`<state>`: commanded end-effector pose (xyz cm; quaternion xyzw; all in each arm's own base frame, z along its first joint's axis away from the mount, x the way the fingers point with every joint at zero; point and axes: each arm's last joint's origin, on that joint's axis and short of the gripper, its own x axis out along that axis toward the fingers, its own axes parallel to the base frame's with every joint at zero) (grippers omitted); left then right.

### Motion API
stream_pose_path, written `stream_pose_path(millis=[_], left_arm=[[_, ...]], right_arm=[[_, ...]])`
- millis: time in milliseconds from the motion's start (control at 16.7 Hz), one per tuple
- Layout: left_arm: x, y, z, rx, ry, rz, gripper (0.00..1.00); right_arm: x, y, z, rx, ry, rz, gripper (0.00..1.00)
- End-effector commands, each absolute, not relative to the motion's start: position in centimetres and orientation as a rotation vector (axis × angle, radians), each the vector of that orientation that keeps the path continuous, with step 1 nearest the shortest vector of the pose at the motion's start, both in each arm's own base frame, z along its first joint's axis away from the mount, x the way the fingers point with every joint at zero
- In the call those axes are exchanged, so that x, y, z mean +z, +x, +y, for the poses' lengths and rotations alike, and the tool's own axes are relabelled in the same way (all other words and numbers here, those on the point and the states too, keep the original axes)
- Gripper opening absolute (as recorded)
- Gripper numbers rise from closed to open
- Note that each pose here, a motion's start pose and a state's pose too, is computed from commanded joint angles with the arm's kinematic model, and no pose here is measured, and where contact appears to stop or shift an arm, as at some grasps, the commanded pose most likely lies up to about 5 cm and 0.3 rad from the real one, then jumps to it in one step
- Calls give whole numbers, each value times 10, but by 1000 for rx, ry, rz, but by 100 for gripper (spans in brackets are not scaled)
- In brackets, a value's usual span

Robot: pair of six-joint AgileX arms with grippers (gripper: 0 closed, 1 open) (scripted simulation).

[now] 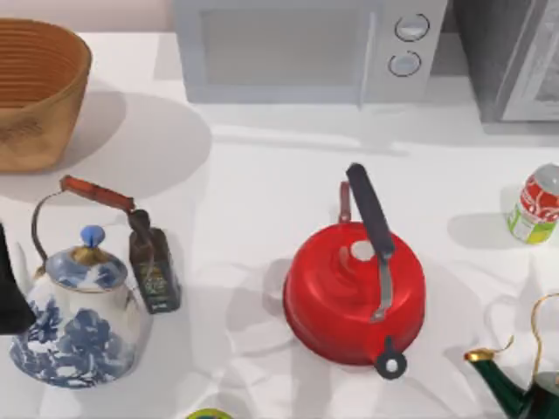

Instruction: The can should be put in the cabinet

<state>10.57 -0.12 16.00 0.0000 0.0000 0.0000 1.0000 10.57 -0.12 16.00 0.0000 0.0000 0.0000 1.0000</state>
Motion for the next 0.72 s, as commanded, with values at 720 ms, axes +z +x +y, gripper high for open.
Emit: stream_pose_path(millis=[720], left_arm=[[160, 106, -1, 0, 0, 0, 100]], right_arm=[[193, 145, 6, 32, -7, 180, 100]])
